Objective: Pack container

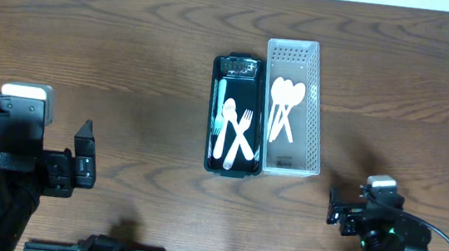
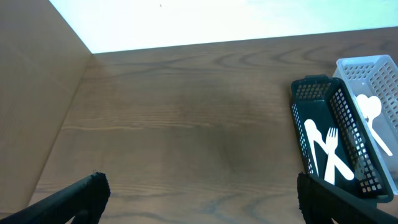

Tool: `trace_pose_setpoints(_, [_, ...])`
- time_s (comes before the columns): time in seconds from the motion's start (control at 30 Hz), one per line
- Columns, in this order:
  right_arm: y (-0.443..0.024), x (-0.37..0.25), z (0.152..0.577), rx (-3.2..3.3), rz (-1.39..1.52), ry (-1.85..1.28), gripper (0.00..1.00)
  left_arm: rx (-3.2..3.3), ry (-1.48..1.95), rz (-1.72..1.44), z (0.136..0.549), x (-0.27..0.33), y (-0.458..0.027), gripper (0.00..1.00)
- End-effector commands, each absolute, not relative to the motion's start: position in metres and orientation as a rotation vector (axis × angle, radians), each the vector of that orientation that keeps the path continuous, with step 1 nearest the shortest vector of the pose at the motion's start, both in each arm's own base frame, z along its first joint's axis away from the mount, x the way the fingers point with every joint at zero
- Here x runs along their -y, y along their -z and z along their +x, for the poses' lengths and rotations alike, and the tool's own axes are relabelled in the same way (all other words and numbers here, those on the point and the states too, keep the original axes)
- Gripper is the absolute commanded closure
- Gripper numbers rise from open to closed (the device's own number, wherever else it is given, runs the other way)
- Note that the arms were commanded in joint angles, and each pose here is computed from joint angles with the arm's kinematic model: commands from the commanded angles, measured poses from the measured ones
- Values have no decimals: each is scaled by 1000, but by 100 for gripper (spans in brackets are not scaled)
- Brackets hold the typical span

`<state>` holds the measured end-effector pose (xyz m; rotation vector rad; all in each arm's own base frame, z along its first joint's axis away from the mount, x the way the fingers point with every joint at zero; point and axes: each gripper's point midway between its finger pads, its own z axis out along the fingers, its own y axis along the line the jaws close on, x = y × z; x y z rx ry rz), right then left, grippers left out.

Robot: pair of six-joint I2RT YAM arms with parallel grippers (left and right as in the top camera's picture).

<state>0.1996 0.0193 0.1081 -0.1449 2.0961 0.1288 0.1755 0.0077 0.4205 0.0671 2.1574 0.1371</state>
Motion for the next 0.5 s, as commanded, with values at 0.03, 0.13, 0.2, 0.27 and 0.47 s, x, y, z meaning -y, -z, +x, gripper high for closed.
trace_pose_setpoints(0.03, [-95,-24,199,-2091,-180,-143,1,-2160,-160,67,177,-11,-420,2])
trace_pose_setpoints(0.13, [-89,-24,199,-2095,-180,-144,1,-2160,-160,67,177,-11,-420,2])
trace_pose_setpoints(0.2, [-89,-24,199,-2093,-179,-143,1,-2160,-160,67,177,-11,-420,2])
trace_pose_setpoints(0.27, [-90,-24,199,-2089,-180,-142,1,-2160,-160,67,177,-11,-420,2])
trace_pose_setpoints(0.47, [-93,-24,199,-2072,-182,-138,1,-2160,-160,66,177,-11,-420,2])
